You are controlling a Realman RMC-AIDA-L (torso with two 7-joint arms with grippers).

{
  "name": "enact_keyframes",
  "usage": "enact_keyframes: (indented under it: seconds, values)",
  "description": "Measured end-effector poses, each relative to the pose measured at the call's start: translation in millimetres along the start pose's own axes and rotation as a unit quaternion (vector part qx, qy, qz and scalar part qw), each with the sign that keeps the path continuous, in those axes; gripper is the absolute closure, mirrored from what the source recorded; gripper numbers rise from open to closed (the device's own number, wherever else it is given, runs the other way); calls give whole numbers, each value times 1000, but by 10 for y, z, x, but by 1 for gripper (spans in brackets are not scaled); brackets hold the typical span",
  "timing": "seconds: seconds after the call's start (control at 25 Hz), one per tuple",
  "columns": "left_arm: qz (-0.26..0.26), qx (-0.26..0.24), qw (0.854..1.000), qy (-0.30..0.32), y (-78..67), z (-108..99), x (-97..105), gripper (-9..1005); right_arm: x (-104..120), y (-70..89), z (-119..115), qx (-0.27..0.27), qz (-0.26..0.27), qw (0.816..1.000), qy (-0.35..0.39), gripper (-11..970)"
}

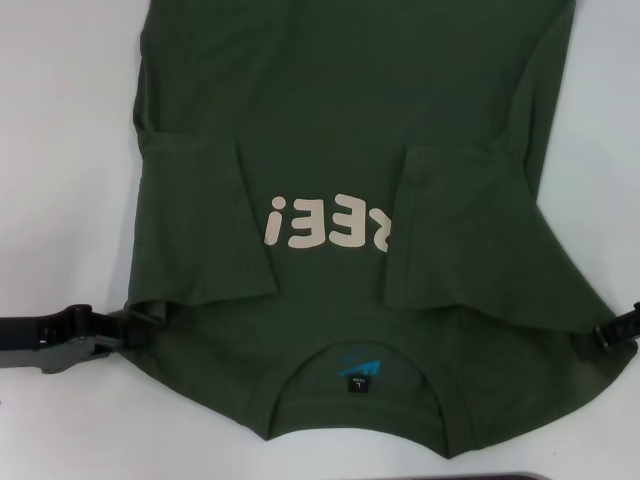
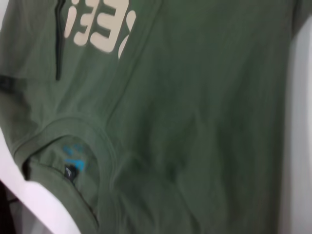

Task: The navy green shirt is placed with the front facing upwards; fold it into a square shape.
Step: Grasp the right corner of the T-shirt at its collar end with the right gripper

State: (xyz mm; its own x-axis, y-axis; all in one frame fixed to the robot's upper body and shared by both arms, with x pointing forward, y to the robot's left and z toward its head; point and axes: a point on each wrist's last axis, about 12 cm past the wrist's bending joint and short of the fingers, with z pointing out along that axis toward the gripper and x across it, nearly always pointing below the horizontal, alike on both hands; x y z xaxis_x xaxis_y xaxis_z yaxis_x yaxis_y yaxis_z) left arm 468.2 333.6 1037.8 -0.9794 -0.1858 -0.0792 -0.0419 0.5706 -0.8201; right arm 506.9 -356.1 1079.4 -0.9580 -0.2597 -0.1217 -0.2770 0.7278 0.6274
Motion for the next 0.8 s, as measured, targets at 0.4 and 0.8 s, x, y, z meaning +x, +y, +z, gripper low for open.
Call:
enact_keyframes:
  seconds: [0.4,0.8]
  values:
    - [0,1,1000,1,-4,3,1,981,-26,-8,-42,7,0,1000,-12,512]
    - [31,-6,999,36,-47,20,-7,981,7,-58,-77,16,-5,1000,-19,930]
